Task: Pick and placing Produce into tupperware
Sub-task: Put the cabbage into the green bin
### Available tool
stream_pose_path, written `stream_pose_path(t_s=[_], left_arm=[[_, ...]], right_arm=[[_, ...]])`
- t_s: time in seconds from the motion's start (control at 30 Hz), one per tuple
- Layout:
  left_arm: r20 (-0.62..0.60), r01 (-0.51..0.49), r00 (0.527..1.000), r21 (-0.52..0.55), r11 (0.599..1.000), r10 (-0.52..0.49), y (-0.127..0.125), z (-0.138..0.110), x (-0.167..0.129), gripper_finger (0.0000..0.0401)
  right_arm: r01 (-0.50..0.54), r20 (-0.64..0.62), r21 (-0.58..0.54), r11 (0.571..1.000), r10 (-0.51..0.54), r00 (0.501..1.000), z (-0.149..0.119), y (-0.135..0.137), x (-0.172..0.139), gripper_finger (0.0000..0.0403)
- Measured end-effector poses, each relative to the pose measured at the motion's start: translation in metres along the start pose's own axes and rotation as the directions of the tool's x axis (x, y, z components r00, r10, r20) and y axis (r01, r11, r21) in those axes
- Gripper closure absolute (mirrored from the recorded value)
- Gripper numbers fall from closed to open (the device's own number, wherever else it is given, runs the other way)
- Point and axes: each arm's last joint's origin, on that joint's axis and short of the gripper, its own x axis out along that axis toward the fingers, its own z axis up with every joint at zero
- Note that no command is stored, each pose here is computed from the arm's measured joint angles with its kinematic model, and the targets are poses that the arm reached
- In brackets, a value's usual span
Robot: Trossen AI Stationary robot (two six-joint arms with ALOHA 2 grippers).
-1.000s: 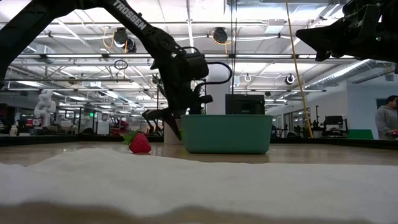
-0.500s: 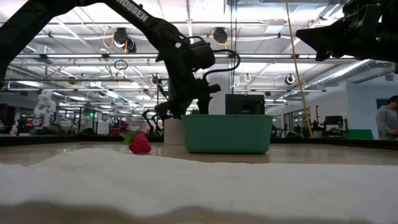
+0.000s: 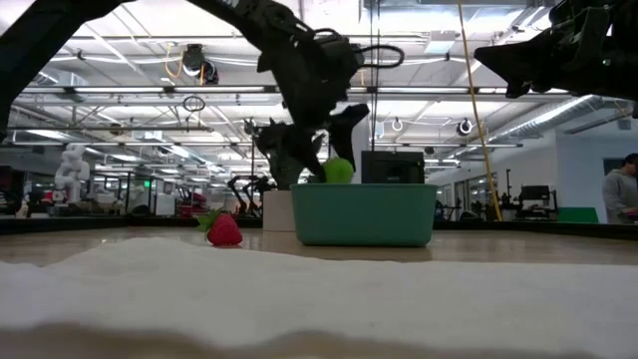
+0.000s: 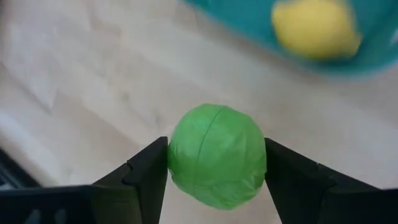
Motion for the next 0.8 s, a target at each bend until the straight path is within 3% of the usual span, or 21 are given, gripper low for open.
stream_pose_path(t_s=[0.2,0.47,0.6,0.8], left_arm=[[0.17,0.038,0.985,-0.13,0.991,-0.016,0.01,0.019,-0.019,0.0176],[0.306,0.079,0.952,-0.316,0.945,0.022,0.022,0.034,-0.037,0.0176],[0.356,0.136,0.934,-0.398,0.907,0.016,0.023,0.035,-0.039,0.0176],[0.422,0.242,0.907,-0.522,0.818,0.001,0.022,0.037,-0.04,0.0176]], right_arm=[[0.0,0.003,0.0,1.0,0.0,1.0,0.0,0.0,0.0,0.0403],[0.001,0.009,-0.001,1.0,-0.001,1.0,0.001,0.0,0.0,0.0403],[0.002,0.012,-0.001,1.0,-0.002,1.0,0.001,0.0,0.0,0.0403],[0.001,0.012,-0.001,1.0,-0.001,1.0,0.001,0.0,0.0,0.0403]])
